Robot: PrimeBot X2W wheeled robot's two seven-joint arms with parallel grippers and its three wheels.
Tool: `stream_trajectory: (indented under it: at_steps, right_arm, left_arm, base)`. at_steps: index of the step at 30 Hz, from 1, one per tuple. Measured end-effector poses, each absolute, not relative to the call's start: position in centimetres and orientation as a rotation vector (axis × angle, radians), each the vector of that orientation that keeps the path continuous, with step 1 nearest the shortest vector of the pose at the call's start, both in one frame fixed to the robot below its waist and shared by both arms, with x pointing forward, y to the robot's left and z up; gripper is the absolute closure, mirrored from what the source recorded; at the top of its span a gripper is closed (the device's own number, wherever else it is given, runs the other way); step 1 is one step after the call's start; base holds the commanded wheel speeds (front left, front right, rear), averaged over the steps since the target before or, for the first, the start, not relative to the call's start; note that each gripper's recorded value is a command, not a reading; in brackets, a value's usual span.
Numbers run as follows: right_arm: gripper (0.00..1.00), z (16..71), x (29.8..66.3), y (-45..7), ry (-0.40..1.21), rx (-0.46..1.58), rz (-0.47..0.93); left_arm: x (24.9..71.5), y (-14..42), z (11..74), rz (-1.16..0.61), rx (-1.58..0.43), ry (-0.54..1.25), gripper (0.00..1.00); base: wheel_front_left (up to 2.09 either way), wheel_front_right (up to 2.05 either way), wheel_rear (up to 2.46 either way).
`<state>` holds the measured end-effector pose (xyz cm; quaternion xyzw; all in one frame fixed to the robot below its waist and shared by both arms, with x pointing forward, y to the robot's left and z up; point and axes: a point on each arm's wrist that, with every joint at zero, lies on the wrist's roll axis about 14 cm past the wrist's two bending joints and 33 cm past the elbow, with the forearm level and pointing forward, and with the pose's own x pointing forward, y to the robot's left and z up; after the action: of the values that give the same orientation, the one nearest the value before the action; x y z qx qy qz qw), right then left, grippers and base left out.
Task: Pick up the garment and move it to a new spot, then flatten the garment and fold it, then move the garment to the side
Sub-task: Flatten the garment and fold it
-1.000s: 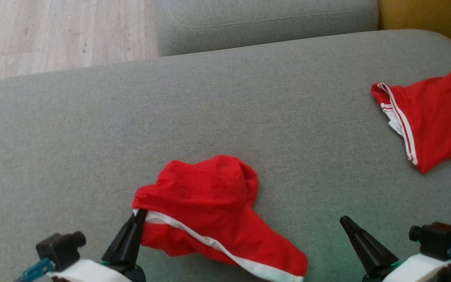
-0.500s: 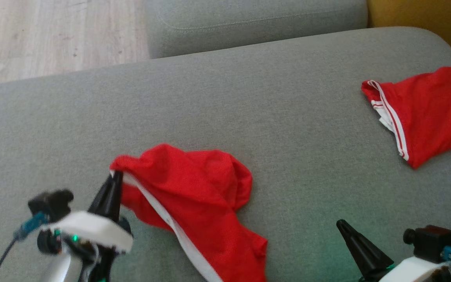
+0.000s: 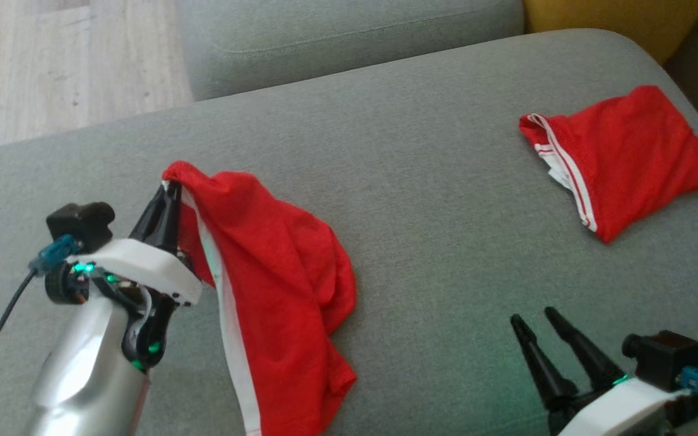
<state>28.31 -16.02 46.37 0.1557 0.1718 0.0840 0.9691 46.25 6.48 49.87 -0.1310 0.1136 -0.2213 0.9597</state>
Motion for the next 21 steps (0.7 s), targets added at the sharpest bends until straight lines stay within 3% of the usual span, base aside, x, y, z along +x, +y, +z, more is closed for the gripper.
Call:
stream_trajectory:
  at_steps: [15, 21]
  right_arm:
    - [0.0, 46.5, 29.0, -17.8, 0.287, 0.284, 0.093]
    - [0.0, 46.1, 29.1, -17.6, 0.294, 0.294, 0.091]
  left_arm:
    - [51.9, 2.8, 56.2, -0.528, -0.208, 0.062, 1.0]
    - [51.1, 0.1, 55.3, -0.606, -0.164, 0.093, 1.0]
  base:
    - [0.0, 0.0, 0.0]
    - [0.0, 0.0, 0.0]
